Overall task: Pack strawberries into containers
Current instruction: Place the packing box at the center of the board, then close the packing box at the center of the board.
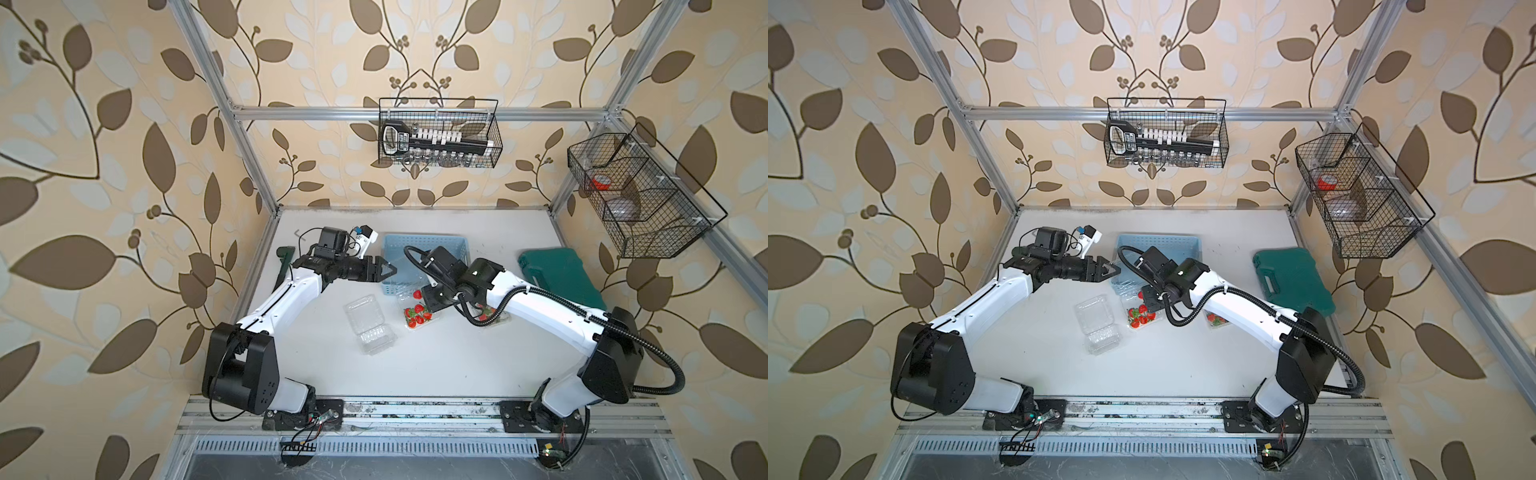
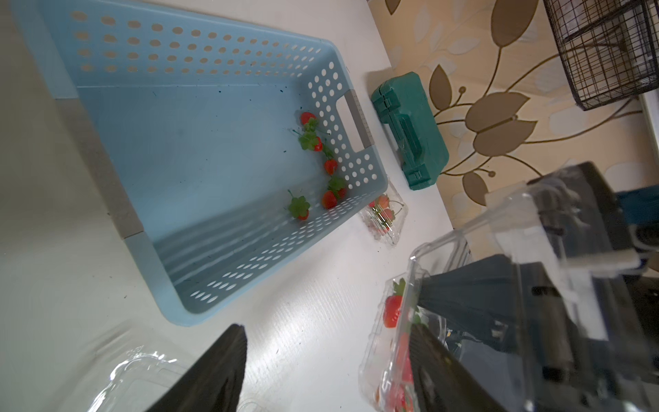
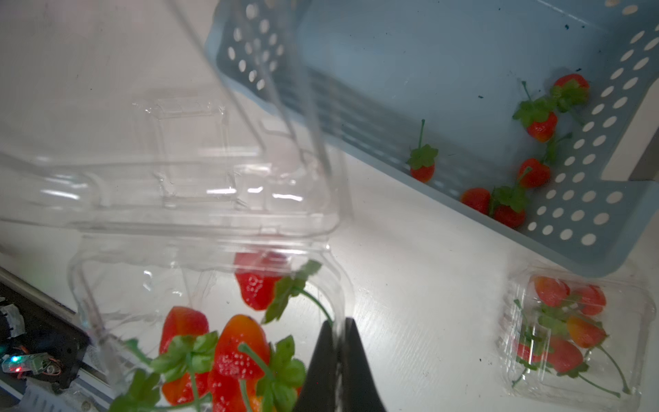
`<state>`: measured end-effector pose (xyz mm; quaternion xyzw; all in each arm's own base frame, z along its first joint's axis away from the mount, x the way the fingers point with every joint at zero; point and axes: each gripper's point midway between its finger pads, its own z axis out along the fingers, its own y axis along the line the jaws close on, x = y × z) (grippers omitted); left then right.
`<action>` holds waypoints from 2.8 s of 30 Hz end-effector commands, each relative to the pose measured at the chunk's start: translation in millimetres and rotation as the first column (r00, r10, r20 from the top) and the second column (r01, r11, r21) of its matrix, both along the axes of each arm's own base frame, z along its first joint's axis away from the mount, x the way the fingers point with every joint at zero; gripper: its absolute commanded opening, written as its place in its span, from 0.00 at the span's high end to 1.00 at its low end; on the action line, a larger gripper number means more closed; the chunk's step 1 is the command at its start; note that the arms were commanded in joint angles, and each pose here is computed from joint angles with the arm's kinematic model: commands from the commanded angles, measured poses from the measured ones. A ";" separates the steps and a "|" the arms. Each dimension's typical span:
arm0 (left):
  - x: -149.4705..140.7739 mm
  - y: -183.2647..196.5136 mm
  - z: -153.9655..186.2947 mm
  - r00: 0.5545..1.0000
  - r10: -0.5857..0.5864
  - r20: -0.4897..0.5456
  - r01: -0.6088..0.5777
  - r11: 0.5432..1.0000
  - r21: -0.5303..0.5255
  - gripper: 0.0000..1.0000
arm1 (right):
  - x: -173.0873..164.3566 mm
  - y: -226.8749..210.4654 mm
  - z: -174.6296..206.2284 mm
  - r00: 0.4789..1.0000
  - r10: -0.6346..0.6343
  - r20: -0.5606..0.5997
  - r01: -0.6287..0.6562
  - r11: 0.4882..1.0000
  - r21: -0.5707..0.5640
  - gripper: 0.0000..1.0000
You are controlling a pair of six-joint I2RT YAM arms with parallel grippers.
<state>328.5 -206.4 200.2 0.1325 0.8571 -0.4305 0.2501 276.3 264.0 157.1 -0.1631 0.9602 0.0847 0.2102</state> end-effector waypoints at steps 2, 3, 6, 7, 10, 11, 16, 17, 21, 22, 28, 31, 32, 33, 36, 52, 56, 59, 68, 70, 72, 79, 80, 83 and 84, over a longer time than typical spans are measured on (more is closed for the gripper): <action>-3.5 -1.5 18.5 0.998 0.002 0.065 -0.001 1.000 -0.020 0.27 | 0.9 -12.7 -18.6 0.999 -0.030 -0.044 0.030 1.000 -0.004 0.99; -3.0 -0.7 18.1 0.998 0.008 0.069 -0.007 1.000 -0.015 0.27 | 1.6 -16.3 -20.9 0.998 -0.041 -0.048 0.041 0.999 0.006 0.99; -2.7 -3.1 19.9 0.998 0.008 0.067 -0.006 0.999 -0.035 0.27 | -1.3 -22.1 -24.6 0.997 -0.049 -0.055 0.050 0.999 0.012 0.99; -4.3 -6.3 20.6 0.998 -0.001 0.068 0.004 0.999 -0.041 0.27 | -2.6 -23.1 -26.4 0.997 -0.050 -0.060 0.050 0.999 0.008 0.99; -11.9 -19.5 18.7 0.997 -0.032 0.074 0.034 0.999 -0.022 0.27 | -7.3 -24.8 -33.6 0.996 -0.055 -0.076 0.057 0.998 0.016 0.99; -13.9 -23.0 15.9 0.997 -0.038 0.069 0.039 0.999 -0.015 0.27 | -9.3 -25.1 -36.8 0.995 -0.056 -0.081 0.058 0.998 0.023 0.99; -24.9 -36.3 -8.5 0.999 -0.045 0.015 0.045 0.999 -0.016 0.28 | -20.3 -30.2 -54.8 0.991 -0.077 -0.108 0.081 0.996 0.038 0.99; -26.2 -36.8 -11.7 0.999 -0.040 0.010 0.041 0.999 -0.018 0.28 | -22.4 -32.3 -58.3 0.991 -0.080 -0.111 0.085 0.996 0.036 0.99; -27.1 -33.3 -21.7 1.000 -0.020 -0.001 0.020 1.000 0.003 0.28 | -30.0 -40.9 -73.8 0.988 -0.091 -0.124 0.094 0.995 0.016 0.98; -26.8 -33.1 -24.2 1.000 -0.018 -0.005 0.018 1.000 0.012 0.28 | -31.6 -41.5 -76.7 0.988 -0.090 -0.128 0.092 0.996 0.017 0.98; -32.3 -43.3 -43.2 1.000 -0.022 -0.019 0.023 0.999 0.046 0.28 | -34.6 -44.4 -93.1 0.988 -0.087 -0.129 0.089 0.996 0.009 0.98; -32.9 -47.2 -52.3 0.999 -0.014 -0.033 0.015 0.999 0.032 0.29 | -33.4 -41.5 -99.1 0.988 -0.080 -0.131 0.082 0.997 0.012 0.97; -32.2 -47.0 -55.4 0.999 -0.008 -0.040 0.010 0.999 0.033 0.29 | -32.9 -39.8 -101.0 0.989 -0.075 -0.131 0.077 0.997 0.011 0.96; -31.8 -46.6 -57.7 0.999 -0.003 -0.043 0.005 0.999 0.035 0.29 | -31.9 -38.6 -102.5 0.989 -0.069 -0.132 0.070 0.997 0.007 0.96; -29.6 -42.2 -56.3 0.999 0.025 -0.023 -0.024 0.999 0.048 0.29 | -30.4 -36.4 -109.3 0.989 -0.054 -0.136 0.053 0.999 -0.011 0.94; -30.1 -36.3 -63.3 0.999 0.045 -0.022 -0.043 0.996 0.084 0.29 | -15.9 -21.5 -124.9 0.989 -0.053 -0.141 0.051 0.998 -0.021 0.76; -28.5 -41.5 -62.7 0.999 0.026 -0.023 -0.025 0.998 0.061 0.30 | -13.5 -20.0 -115.0 0.991 -0.058 -0.124 0.058 0.998 -0.005 0.73; -26.6 -44.0 -62.9 0.999 0.023 -0.023 -0.022 0.999 0.048 0.29 | -13.6 -21.2 -104.7 0.992 -0.066 -0.111 0.068 0.998 0.011 0.72; -23.1 -42.1 -80.9 0.998 0.046 -0.047 -0.042 0.996 0.074 0.30 | -23.4 -40.0 -62.2 0.991 -0.118 -0.059 0.121 0.990 0.066 0.69; -22.7 -43.4 -82.4 0.998 0.045 -0.050 -0.041 0.996 0.076 0.30 | -31.1 -47.5 -58.2 0.989 -0.135 -0.068 0.141 0.986 0.091 0.68; -22.4 -45.9 -83.5 0.998 0.038 -0.052 -0.034 0.997 0.076 0.30 | -40.3 -53.8 -59.2 0.985 -0.149 -0.087 0.158 0.982 0.108 0.68; -23.5 -62.7 -84.0 0.999 -0.002 -0.042 0.005 0.998 0.068 0.30 | -77.3 -65.0 -79.2 0.964 -0.175 -0.200 0.211 0.961 0.180 0.67; -23.4 -64.7 -83.4 0.999 -0.008 -0.040 0.010 0.998 0.065 0.30 | -81.1 -65.2 -82.3 0.961 -0.174 -0.215 0.217 0.957 0.191 0.67; -24.5 -71.5 -83.6 0.999 -0.026 -0.038 0.028 0.998 0.054 0.30 | -92.7 -66.5 -93.6 0.945 -0.179 -0.274 0.241 0.947 0.211 0.66; -24.6 -72.2 -83.4 0.999 -0.027 -0.035 0.029 0.998 0.052 0.30 | -95.7 -66.2 -96.0 0.941 -0.179 -0.287 0.246 0.944 0.217 0.66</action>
